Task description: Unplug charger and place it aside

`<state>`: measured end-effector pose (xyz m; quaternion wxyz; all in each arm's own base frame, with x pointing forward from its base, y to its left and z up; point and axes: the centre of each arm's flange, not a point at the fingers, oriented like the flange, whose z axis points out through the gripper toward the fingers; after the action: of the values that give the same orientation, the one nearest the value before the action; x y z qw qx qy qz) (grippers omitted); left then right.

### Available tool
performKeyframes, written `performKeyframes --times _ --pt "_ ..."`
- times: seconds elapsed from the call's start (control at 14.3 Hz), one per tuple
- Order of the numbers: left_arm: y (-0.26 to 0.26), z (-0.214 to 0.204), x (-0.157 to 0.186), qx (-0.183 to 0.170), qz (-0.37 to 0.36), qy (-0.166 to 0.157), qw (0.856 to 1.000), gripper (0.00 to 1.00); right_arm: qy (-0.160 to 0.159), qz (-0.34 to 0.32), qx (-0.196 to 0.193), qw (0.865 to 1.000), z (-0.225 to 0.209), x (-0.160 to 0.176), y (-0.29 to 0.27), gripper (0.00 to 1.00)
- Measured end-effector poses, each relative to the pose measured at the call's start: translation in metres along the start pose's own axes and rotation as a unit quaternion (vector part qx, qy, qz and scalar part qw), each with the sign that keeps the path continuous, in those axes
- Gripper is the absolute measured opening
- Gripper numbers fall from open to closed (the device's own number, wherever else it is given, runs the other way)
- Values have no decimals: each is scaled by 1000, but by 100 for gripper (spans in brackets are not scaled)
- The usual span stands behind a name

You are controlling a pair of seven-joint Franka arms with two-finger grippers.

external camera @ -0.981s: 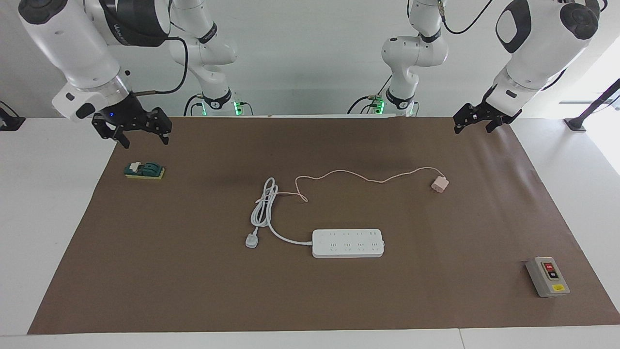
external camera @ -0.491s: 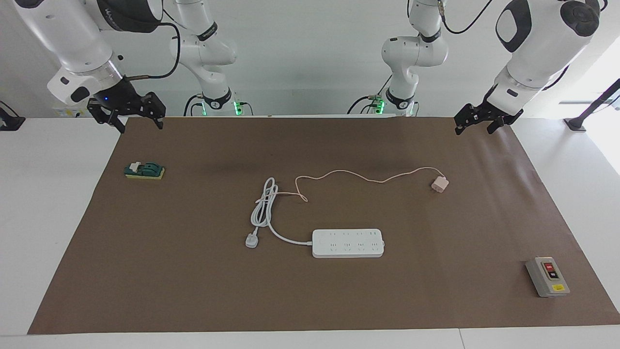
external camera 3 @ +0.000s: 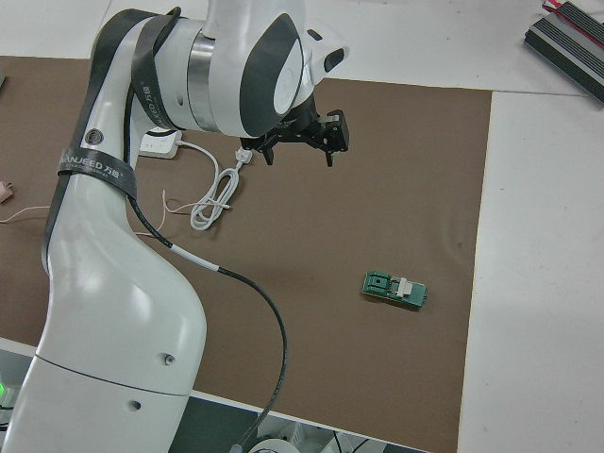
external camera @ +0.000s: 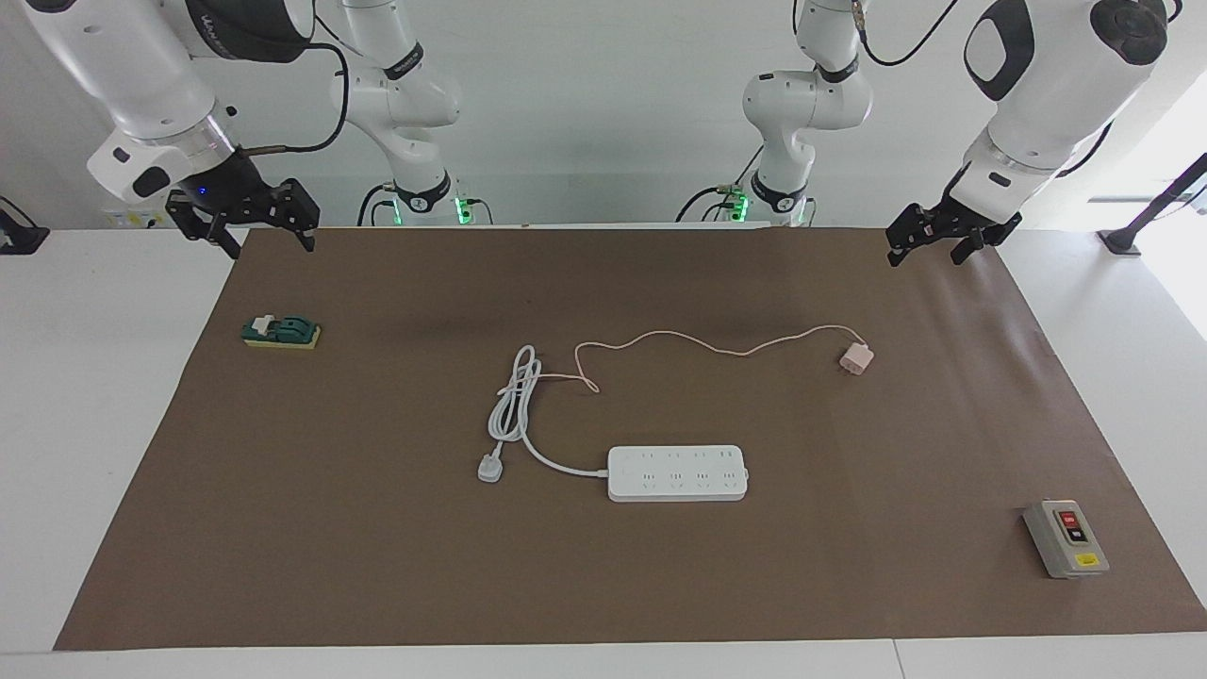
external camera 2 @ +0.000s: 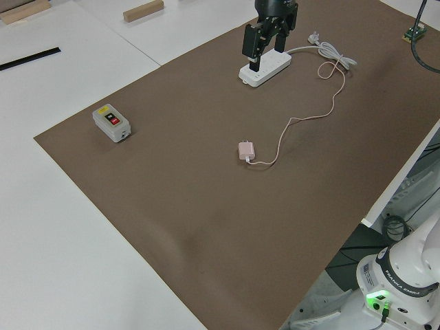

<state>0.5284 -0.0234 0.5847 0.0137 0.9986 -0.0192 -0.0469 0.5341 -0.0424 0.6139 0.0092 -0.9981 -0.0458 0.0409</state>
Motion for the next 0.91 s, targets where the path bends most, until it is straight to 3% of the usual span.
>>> performKeyframes --times 0.91 --pt "0 -2 3 0 12 12 1000 100 17 9 -4 1000 -16 -3 -2 100"
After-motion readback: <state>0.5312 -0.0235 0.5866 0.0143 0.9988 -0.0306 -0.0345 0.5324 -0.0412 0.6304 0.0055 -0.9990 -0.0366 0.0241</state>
